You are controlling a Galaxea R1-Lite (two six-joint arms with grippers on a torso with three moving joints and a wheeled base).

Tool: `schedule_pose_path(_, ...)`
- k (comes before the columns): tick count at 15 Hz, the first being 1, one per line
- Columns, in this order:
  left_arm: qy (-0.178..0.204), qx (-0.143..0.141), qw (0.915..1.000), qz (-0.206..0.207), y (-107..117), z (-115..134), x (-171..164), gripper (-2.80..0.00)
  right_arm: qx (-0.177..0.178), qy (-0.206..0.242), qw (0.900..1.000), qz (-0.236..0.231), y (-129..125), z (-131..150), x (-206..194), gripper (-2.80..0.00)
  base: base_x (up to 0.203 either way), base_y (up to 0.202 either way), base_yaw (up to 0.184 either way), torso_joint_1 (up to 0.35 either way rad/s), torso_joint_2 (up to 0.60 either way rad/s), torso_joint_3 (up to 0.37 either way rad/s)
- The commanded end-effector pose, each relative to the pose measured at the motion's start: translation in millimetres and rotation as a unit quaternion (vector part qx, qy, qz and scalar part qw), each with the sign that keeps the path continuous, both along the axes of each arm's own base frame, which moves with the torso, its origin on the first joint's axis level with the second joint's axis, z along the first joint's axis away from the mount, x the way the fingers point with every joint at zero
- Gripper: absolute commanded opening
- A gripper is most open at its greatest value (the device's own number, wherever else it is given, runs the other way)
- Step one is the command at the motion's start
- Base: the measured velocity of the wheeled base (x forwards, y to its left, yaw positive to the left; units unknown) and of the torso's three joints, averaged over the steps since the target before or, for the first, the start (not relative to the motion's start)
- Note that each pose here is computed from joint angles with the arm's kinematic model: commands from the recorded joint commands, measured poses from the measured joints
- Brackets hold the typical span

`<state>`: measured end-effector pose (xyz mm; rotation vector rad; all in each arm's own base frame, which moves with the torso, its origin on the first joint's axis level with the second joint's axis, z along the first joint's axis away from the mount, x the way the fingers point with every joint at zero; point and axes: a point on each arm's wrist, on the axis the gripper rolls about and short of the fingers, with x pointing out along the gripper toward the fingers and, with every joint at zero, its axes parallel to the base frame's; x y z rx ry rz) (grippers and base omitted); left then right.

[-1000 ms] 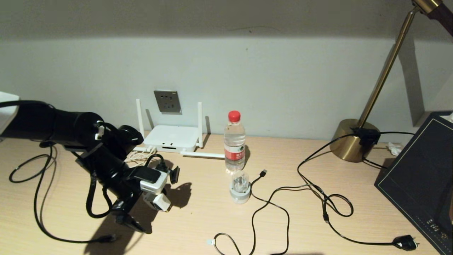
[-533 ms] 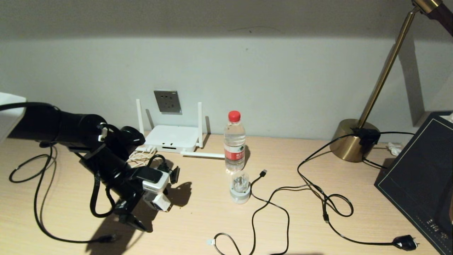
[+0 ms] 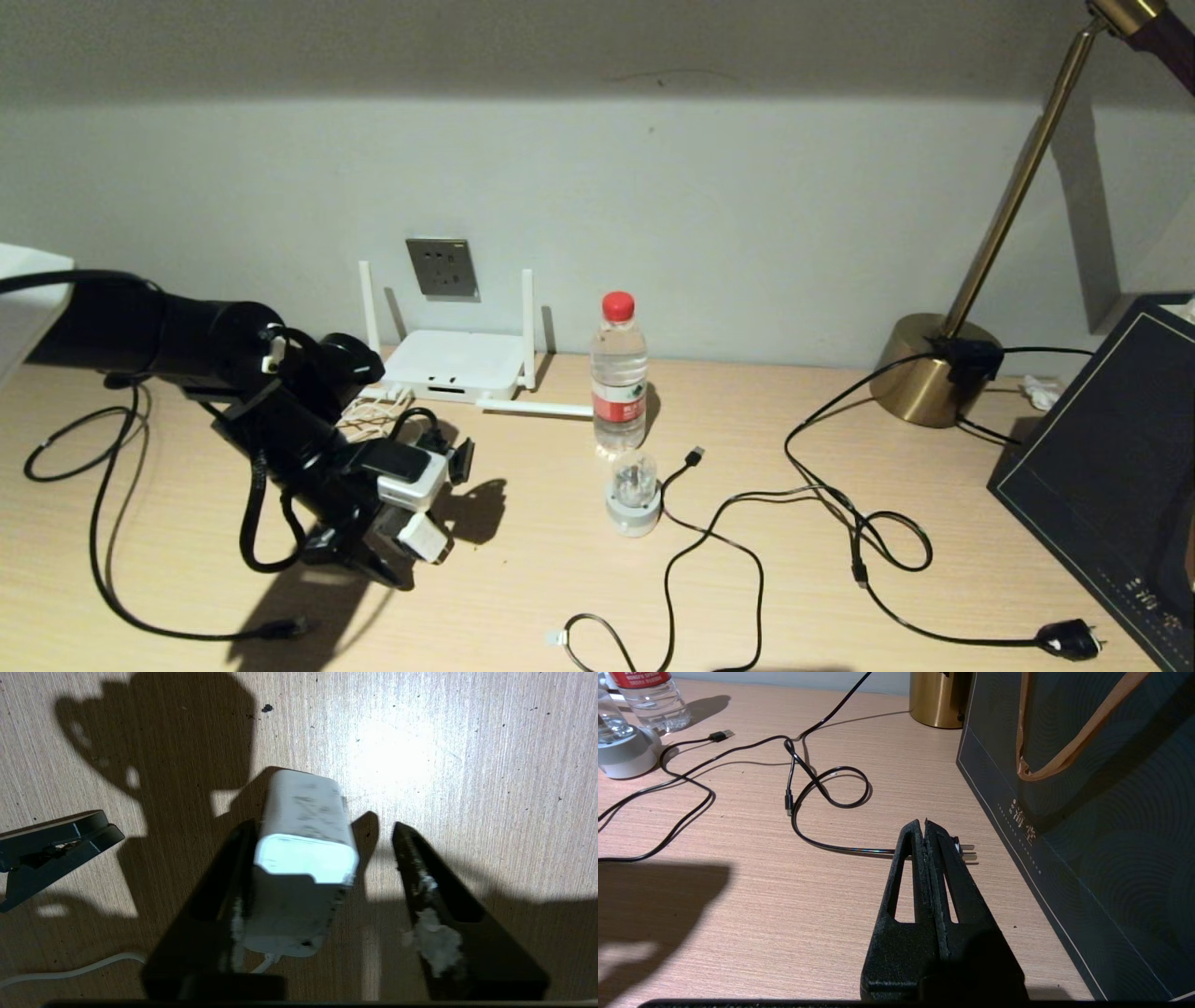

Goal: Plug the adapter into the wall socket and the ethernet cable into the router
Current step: Pick up plug

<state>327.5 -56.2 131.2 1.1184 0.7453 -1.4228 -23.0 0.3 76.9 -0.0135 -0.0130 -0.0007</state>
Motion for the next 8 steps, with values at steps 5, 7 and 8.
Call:
schedule_pose_path(5, 0.004, 0.0, 1.0, -0.007, -2.2, -2.2, 0.4, -2.8, 0.0, 0.0, 1.0, 0.0, 0.0, 0.1, 0.1, -2.8, 0.0, 0.0, 0.0, 0.0, 0.0, 0.0)
schedule_pose_path(7, 0.004, 0.0, 1.0, -0.007, -2.1, -2.5, 0.3, -2.8, 0.0, 0.0, 1.0, 0.0, 0.0, 0.1, 0.1, -2.8, 0.0, 0.0, 0.0, 0.0, 0.0, 0.0)
schedule_pose_path(8, 0.002, 0.0, 1.0, -0.006, -1.4, -0.7, -0.4, -2.8, 0.0, 0.0, 1.0, 0.0, 0.0, 0.1, 0.1, -2.8, 0.0, 0.0, 0.0, 0.0, 0.0, 0.0)
